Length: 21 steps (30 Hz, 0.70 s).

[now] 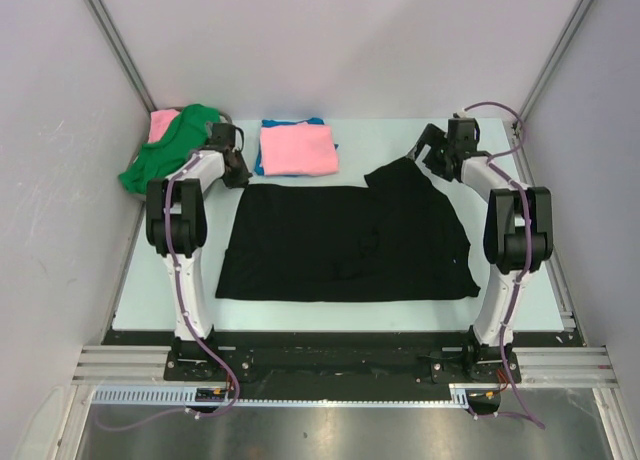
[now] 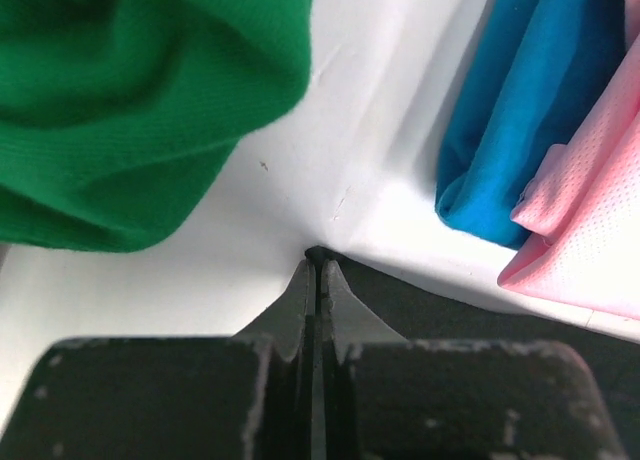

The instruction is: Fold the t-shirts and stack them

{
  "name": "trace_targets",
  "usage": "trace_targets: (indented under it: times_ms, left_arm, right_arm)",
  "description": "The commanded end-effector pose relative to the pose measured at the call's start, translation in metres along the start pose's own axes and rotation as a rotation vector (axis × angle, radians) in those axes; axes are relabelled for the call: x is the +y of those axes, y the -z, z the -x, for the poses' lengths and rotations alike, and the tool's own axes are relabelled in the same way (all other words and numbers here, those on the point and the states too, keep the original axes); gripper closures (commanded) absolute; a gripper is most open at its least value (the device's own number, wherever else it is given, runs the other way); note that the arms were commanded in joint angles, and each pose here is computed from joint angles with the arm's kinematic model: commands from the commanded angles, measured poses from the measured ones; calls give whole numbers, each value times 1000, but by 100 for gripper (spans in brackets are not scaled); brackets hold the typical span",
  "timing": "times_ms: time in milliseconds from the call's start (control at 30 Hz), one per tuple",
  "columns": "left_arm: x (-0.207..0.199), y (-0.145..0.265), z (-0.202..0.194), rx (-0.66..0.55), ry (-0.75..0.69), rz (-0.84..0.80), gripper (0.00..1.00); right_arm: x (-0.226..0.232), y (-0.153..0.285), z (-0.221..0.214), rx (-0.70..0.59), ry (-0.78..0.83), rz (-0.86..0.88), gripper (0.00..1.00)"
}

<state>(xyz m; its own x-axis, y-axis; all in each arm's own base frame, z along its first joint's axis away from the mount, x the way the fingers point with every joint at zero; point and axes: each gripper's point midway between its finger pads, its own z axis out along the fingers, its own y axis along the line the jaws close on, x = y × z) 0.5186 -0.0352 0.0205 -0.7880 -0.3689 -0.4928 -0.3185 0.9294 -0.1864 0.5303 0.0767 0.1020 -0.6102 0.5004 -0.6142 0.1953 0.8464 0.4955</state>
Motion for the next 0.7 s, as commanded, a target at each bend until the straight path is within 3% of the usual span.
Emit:
trace_targets:
  times_ms: [0, 233, 367, 667]
  left_arm:
    - [-2, 3, -16, 50, 13, -47, 100]
    - [-2, 9, -14, 44, 25, -57, 100]
    - [-1, 12, -12, 42, 42, -65, 100]
    - [2, 10, -15, 52, 52, -68, 100]
  right_arm:
    - [-4, -15, 19, 5, 45, -59, 4]
    - [-11, -50, 29, 22, 78, -117, 6]
    - [-15, -74, 13, 102, 87, -126, 11]
    - [8, -99, 2, 139, 140, -107, 16]
